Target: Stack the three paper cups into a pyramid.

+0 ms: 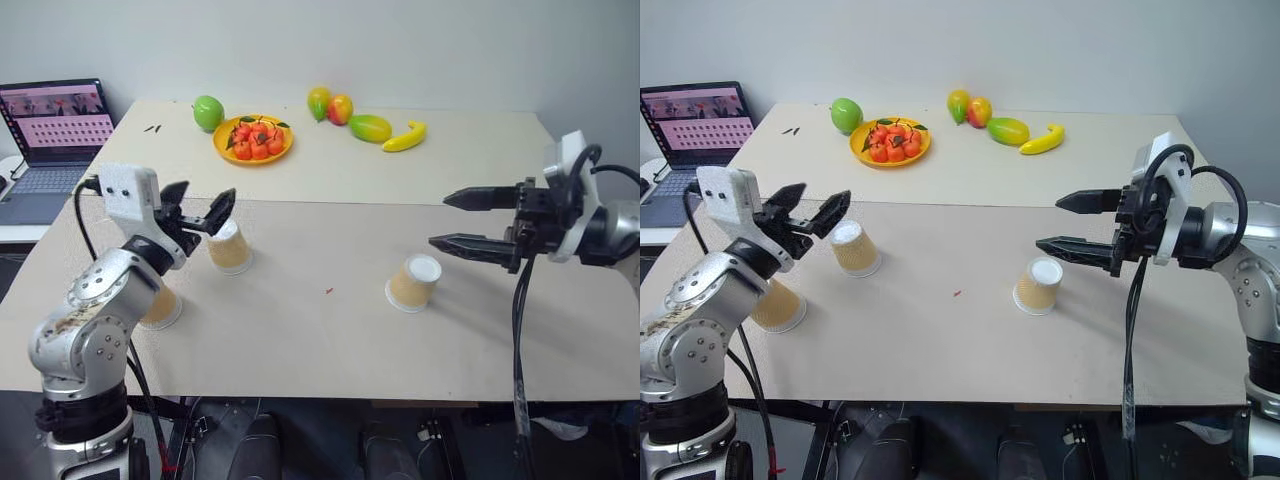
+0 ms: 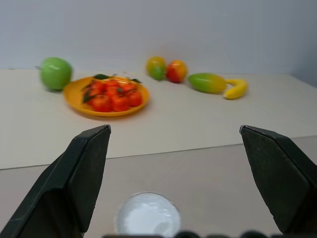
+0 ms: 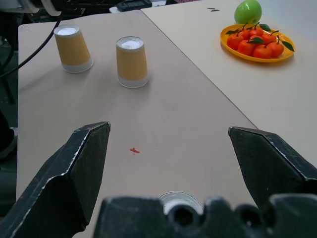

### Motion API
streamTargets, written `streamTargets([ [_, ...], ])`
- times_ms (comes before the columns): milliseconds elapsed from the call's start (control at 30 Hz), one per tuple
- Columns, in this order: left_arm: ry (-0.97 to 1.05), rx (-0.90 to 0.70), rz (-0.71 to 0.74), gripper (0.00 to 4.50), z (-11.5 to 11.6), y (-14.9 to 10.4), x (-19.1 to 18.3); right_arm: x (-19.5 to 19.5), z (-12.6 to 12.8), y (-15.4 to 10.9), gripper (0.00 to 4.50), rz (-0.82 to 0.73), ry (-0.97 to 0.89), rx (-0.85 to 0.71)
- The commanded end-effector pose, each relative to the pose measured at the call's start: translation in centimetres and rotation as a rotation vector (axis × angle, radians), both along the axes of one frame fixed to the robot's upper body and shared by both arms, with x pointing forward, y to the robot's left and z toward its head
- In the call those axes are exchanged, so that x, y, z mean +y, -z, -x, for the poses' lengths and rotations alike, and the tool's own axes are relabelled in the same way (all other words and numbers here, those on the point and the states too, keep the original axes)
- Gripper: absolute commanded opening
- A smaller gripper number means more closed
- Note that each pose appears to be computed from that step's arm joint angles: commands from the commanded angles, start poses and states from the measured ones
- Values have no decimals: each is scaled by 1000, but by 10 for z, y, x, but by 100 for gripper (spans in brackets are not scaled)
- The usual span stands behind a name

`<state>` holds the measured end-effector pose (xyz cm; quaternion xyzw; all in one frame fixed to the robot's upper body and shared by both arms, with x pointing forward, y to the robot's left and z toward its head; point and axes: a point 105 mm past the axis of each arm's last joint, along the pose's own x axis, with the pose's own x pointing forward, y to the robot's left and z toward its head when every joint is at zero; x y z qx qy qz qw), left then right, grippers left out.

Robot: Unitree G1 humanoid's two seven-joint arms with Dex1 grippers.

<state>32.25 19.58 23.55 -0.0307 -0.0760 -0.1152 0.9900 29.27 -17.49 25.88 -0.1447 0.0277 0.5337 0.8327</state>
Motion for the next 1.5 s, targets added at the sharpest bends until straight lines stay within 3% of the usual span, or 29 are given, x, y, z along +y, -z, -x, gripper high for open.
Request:
streamTargets([
  [33,-72,-81,20,447,8,-13,-7,-2,0,-13,450,13,6,-46],
  [400,-324,-245,-126,447,23,-53,16,-9,-6,-10,450,15,25,-48],
  [567,-464,-249,-140,447,54,-53,35,-4,-16,-4,450,11,3,-42],
  [700,-471,-256,-137,447,82,-39,35,7,-23,-2,450,5,-45,-35],
  [800,-596,-216,-115,447,98,-21,60,15,-30,-2,450,10,-75,-36],
  [1000,-699,-134,-48,447,117,10,77,24,-37,-6,450,24,-117,-45],
  [1333,-596,-59,-19,447,114,44,73,29,-33,-16,450,30,-157,-56],
  [1500,-599,26,32,447,112,76,78,28,-29,-20,450,33,-154,-63],
])
